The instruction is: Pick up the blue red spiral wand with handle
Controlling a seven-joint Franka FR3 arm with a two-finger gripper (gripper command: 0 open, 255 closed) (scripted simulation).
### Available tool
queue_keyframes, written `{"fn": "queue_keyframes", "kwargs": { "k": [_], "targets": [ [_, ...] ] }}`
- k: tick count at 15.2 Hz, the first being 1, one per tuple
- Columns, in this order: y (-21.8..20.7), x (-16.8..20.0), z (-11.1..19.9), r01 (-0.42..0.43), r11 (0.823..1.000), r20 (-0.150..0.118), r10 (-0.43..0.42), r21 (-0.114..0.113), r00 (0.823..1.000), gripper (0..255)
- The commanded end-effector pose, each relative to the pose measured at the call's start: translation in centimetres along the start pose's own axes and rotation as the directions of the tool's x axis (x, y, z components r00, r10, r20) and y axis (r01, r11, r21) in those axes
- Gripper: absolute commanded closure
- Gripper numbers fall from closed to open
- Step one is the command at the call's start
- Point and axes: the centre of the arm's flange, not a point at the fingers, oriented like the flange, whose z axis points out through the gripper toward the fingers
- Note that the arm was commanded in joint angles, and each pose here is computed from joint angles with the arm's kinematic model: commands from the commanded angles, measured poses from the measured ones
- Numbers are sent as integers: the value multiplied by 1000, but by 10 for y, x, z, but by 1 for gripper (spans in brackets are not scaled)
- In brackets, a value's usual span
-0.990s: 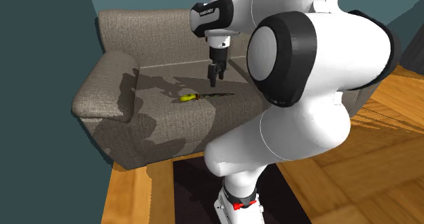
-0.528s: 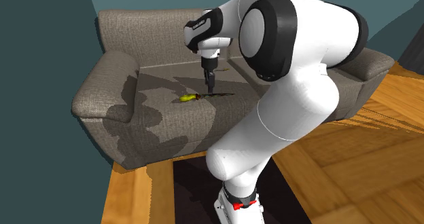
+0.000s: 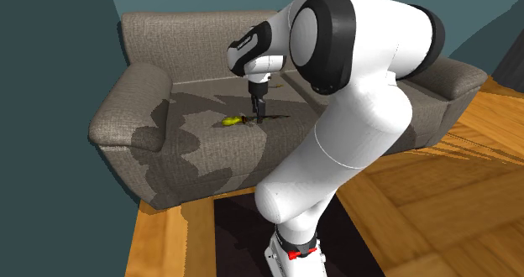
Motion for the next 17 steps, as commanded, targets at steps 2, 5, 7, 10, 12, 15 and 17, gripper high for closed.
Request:
{"fn": "queue_keyframes", "kwargs": {
  "k": [2, 5, 7, 10, 12, 15, 17],
  "targets": [
    [0, 0, 1, 0, 1000, 0, 0, -1, 1000, 255],
    [-1, 0, 1, 0, 1000, 0, 0, -1, 1000, 255],
    [0, 0, 1, 0, 1000, 0, 0, -1, 1000, 255],
    [0, 0, 1, 0, 1000, 0, 0, -1, 1000, 255],
    [0, 0, -9, 0, 1000, 0, 0, -1, 1000, 255],
    [-1, 1, -25, 0, 1000, 0, 0, -1, 1000, 255],
    [-1, 1, -36, 0, 1000, 0, 0, -1, 1000, 255]
  ]
}}
